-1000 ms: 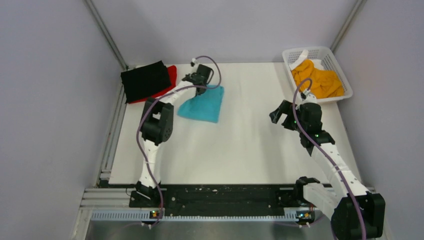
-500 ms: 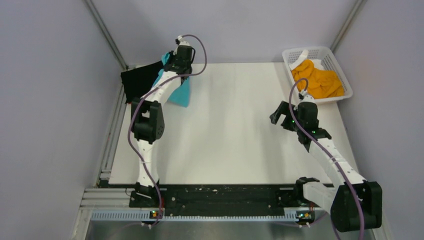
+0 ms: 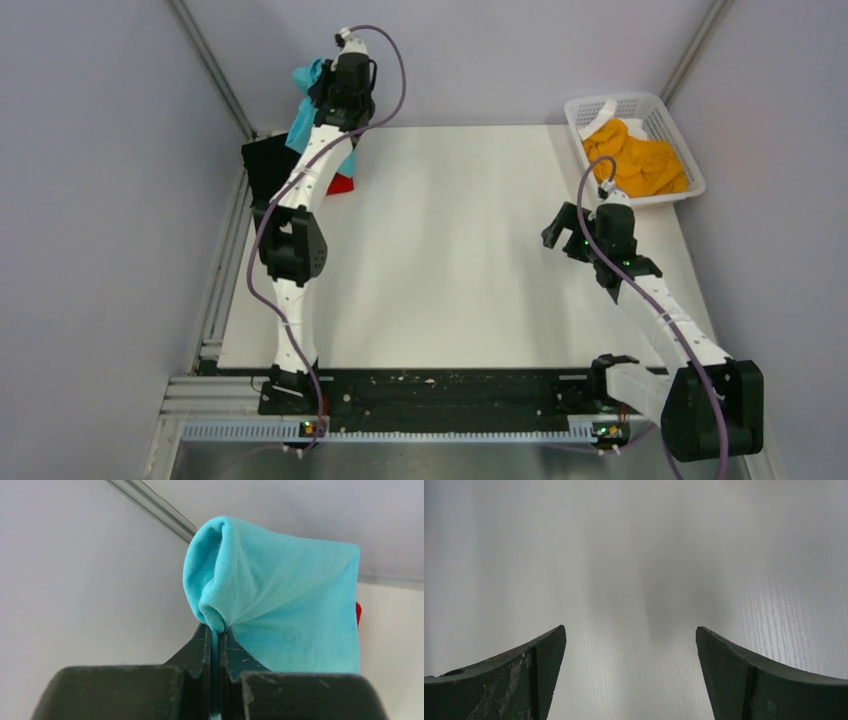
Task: Fold and stack the t-shirts
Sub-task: Put the neatly folded tshirt into the corner of the board with the left arm
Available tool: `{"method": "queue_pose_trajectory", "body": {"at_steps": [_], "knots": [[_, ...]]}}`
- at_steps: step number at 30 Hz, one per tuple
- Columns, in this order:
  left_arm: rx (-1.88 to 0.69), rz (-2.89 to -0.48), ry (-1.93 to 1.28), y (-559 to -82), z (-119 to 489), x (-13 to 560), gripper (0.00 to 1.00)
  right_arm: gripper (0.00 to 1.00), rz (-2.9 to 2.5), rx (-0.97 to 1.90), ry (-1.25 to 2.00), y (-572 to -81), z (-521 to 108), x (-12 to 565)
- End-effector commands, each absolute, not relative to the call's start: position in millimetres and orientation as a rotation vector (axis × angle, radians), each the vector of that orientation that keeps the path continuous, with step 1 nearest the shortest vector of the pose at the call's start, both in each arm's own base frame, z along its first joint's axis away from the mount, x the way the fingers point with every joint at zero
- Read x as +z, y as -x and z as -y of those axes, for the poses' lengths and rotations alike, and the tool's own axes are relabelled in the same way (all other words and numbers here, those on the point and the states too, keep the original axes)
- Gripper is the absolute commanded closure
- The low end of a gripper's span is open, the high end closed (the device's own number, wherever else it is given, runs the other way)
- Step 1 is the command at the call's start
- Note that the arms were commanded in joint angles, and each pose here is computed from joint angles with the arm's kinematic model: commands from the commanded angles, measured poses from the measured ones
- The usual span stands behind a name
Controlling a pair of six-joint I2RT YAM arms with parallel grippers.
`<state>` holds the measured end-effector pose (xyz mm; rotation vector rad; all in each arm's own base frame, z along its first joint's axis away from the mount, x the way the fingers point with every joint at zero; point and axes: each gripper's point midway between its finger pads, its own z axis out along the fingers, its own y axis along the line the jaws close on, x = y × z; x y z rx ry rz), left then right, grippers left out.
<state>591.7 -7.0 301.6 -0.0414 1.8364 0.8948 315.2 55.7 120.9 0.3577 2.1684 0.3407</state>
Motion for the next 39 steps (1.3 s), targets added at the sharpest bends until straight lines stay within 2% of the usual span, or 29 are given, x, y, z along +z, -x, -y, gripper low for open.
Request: {"method": "queue_pose_trajectory", "body": {"at_steps": [1, 8, 27, 38, 39], "knots": [[0.895, -1.721, 0.133, -596.4, -7.5, 347.6, 1.0, 0.01, -2.125, 0.32, -0.343, -326.3, -52.6, 134.1], [0.839, -1.745, 0.131, -602.0, -20.0, 340.8, 1.0, 0.01, -2.135, 0.318, -0.348, -327.8, -52.5, 131.6], [0.766, -1.984, 0.214, -618.4, -130.5, 217.8, 1.0, 0.01, -2.164, 0.279, -0.37, -328.6, -47.8, 123.3], [0.781, -2.06, 0.207, -621.2, -170.3, 173.1, 1.0, 0.01, -2.184, 0.264, -0.384, -328.2, -45.8, 117.6], [0.777, -2.064, 0.204, -622.3, -171.6, 169.6, 0.98, 0.01, -2.184, 0.263, -0.384, -328.4, -45.8, 117.9]]}}
